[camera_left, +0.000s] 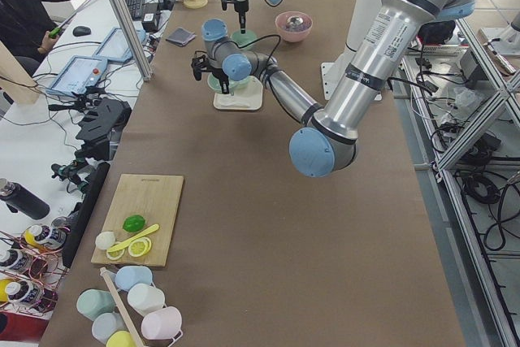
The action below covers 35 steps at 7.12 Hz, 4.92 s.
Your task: Stack green bowls together
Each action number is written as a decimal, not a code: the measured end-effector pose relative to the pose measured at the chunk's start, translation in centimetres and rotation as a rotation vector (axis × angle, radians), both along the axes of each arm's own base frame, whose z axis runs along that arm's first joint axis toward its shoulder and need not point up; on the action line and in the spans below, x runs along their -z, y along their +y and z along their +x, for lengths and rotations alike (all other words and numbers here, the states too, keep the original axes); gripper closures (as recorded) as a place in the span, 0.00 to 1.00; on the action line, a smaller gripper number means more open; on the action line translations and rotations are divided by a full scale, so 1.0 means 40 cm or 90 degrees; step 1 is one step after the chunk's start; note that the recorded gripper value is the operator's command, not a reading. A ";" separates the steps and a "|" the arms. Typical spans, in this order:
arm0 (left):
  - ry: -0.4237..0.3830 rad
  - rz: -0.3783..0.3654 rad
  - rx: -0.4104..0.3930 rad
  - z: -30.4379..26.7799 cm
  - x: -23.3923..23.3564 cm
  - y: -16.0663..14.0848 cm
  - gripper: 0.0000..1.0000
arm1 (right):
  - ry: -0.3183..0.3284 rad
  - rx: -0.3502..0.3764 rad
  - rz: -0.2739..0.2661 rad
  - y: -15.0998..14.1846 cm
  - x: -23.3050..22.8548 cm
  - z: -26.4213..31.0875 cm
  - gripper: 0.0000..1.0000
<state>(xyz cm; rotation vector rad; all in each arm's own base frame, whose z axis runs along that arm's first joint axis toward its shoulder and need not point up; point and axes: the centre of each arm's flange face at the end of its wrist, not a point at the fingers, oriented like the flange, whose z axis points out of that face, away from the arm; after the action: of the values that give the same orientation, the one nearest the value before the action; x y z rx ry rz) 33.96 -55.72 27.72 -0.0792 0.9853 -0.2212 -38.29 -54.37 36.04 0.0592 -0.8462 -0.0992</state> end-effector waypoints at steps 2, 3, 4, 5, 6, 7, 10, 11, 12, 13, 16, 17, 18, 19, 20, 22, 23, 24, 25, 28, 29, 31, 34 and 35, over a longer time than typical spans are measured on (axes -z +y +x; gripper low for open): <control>-0.004 -0.010 0.021 0.079 0.054 0.029 1.00 | -0.024 -0.007 -0.009 -0.029 0.042 0.032 1.00; -0.002 -0.018 0.033 0.127 0.091 0.050 1.00 | -0.030 -0.017 -0.015 -0.037 0.060 0.035 1.00; 0.003 -0.032 0.046 0.171 0.131 0.070 1.00 | -0.035 -0.027 -0.021 -0.046 0.076 0.039 1.00; 0.005 -0.047 0.054 0.221 0.162 0.084 1.00 | -0.039 -0.037 -0.026 -0.060 0.082 0.060 1.00; 0.000 -0.059 0.062 0.282 0.189 0.089 1.00 | -0.043 -0.047 -0.033 -0.076 0.080 0.090 1.00; -0.008 -0.065 0.066 0.340 0.210 0.092 1.00 | -0.045 -0.053 -0.037 -0.086 0.075 0.111 1.00; -0.023 -0.076 0.060 0.419 0.204 0.111 1.00 | -0.047 -0.058 -0.039 -0.093 0.071 0.127 1.00; -0.024 -0.076 0.060 0.425 0.204 0.112 1.00 | -0.047 -0.058 -0.040 -0.093 0.071 0.128 1.00; -0.025 -0.076 0.061 0.428 0.204 0.111 1.00 | -0.047 -0.059 -0.040 -0.093 0.071 0.129 1.00; -0.027 -0.076 0.061 0.432 0.201 0.109 1.00 | -0.047 -0.059 -0.039 -0.093 0.072 0.129 1.00; -0.028 -0.069 0.071 0.451 0.188 0.089 1.00 | -0.047 -0.059 -0.037 -0.092 0.074 0.130 1.00; -0.029 -0.068 0.072 0.456 0.185 0.084 1.00 | -0.047 -0.060 -0.037 -0.092 0.074 0.131 1.00; -0.029 -0.069 0.072 0.461 0.184 0.080 1.00 | -0.046 -0.060 -0.036 -0.092 0.073 0.131 1.00; -0.030 -0.069 0.072 0.465 0.182 0.079 1.00 | -0.046 -0.060 -0.036 -0.092 0.073 0.131 1.00; -0.031 -0.070 0.071 0.468 0.180 0.079 1.00 | -0.046 -0.060 -0.036 -0.092 0.073 0.131 1.00; -0.035 -0.072 0.071 0.473 0.172 0.078 1.00 | -0.046 -0.060 -0.036 -0.092 0.073 0.131 1.00; -0.036 -0.073 0.070 0.475 0.169 0.078 1.00 | -0.046 -0.060 -0.036 -0.092 0.072 0.131 1.00; -0.036 -0.073 0.070 0.477 0.168 0.079 1.00 | -0.046 -0.060 -0.036 -0.092 0.072 0.131 1.00; -0.035 -0.072 0.068 0.480 0.168 0.081 1.00 | -0.045 -0.061 -0.036 -0.092 0.072 0.131 1.00; -0.033 -0.069 0.066 0.493 0.160 0.085 1.00 | -0.045 -0.061 -0.036 -0.092 0.070 0.132 1.00; -0.034 -0.068 0.067 0.495 0.157 0.083 1.00 | -0.044 -0.062 -0.036 -0.092 0.070 0.132 1.00; -0.035 -0.066 0.069 0.498 0.154 0.083 1.00 | -0.044 -0.062 -0.036 -0.092 0.069 0.132 1.00; -0.035 -0.066 0.066 0.504 0.151 0.089 1.00 | -0.044 -0.063 -0.036 -0.092 0.068 0.132 1.00; -0.033 -0.064 0.065 0.505 0.151 0.091 1.00 | -0.044 -0.063 -0.036 -0.092 0.068 0.132 1.00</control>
<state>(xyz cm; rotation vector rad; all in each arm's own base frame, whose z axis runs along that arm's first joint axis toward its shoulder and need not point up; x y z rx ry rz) 54.18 -52.10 21.66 -0.1142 0.9278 -0.3653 -33.00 -58.04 33.33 0.0512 -0.9129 0.0194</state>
